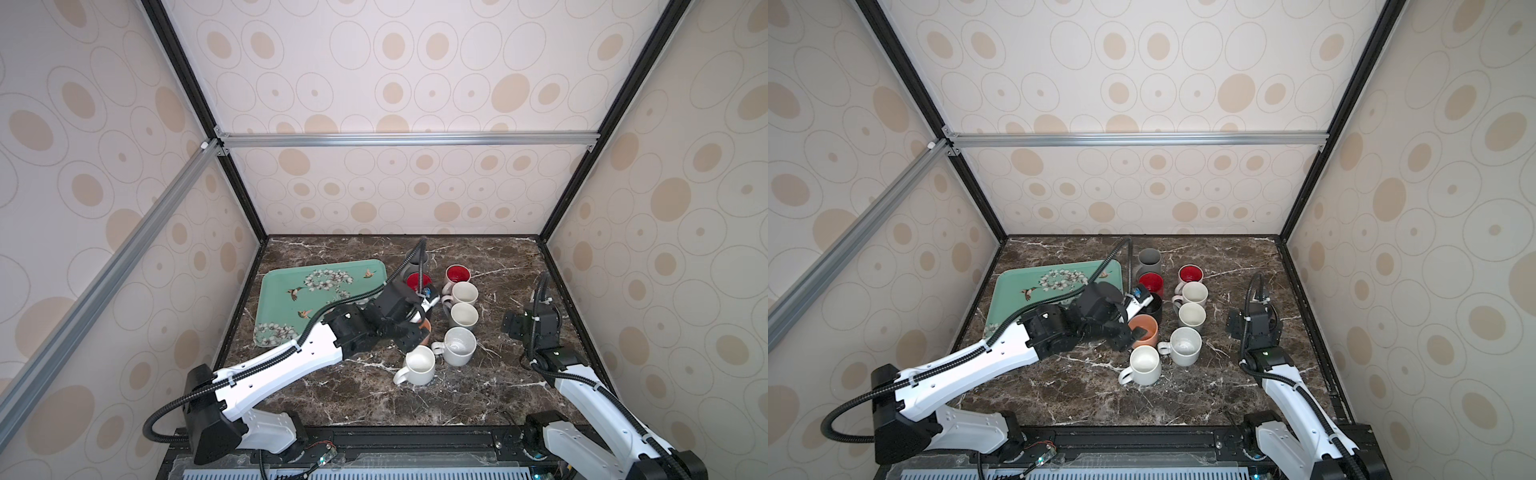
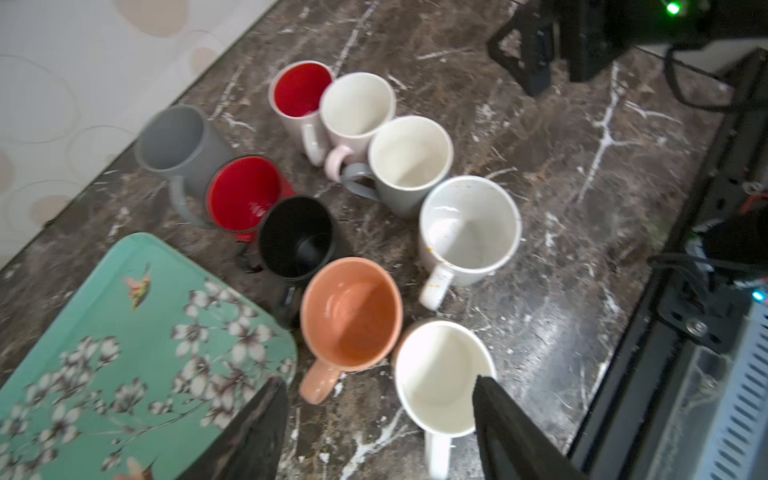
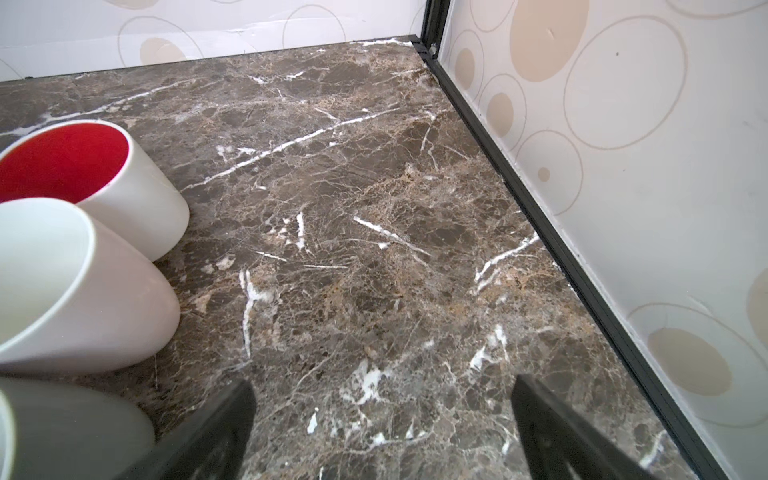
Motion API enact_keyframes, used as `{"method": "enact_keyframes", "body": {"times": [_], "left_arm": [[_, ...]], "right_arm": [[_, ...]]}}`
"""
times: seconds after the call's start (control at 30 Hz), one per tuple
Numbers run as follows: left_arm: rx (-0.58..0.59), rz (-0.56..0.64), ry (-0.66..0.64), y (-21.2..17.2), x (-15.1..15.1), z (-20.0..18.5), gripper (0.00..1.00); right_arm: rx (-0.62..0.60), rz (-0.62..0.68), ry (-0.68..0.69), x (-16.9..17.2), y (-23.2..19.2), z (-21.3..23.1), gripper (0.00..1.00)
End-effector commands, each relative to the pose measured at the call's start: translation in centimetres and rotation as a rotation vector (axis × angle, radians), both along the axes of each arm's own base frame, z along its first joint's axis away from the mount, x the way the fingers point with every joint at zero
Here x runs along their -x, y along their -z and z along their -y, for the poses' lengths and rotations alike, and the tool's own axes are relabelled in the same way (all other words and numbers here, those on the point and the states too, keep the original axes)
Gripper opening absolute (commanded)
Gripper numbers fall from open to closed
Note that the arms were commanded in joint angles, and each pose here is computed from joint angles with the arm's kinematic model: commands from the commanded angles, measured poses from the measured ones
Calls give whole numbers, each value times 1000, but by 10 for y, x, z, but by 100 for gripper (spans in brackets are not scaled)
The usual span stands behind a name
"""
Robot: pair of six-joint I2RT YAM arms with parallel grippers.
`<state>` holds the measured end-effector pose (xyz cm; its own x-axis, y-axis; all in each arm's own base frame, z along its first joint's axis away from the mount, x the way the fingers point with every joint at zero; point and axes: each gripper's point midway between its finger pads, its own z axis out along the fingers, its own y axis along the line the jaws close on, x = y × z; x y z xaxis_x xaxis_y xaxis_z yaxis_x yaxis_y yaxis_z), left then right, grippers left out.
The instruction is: Turn the mug right side up
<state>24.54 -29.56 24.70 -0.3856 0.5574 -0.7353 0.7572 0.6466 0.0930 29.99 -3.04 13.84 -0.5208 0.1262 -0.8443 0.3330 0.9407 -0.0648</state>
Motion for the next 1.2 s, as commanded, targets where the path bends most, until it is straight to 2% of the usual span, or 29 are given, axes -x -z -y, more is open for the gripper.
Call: {"method": "enact_keyframes", "body": {"times": [0.0, 0.2, 0.33, 0.47, 0.67, 0.73, 0.97, 1.17], "left_arm": [[44, 38, -100, -8, -27, -33, 77], [211, 108, -415, -7, -90, -123, 99], [339, 146, -606, 3, -117, -187, 100], [365, 225, -767, 21, -126, -238, 100], [388, 290, -972, 53, -126, -301, 100], [376, 356, -1003, 61, -121, -314, 100], [303, 546, -1083, 84, -89, -341, 100], [372, 637, -1094, 91, -77, -348, 100]], "right_arm": [[29, 65, -25, -10, -3, 0, 100], [70, 146, -68, -19, 0, -3, 100], [77, 179, -114, -26, 4, -8, 100], [53, 212, -152, -32, 8, -14, 100], [27, 245, -172, -42, 18, -14, 100], [15, 258, -190, -45, 16, -16, 100], [4, 302, -227, -52, 15, -18, 100], [21, 323, -264, -63, 20, -22, 100]]}}
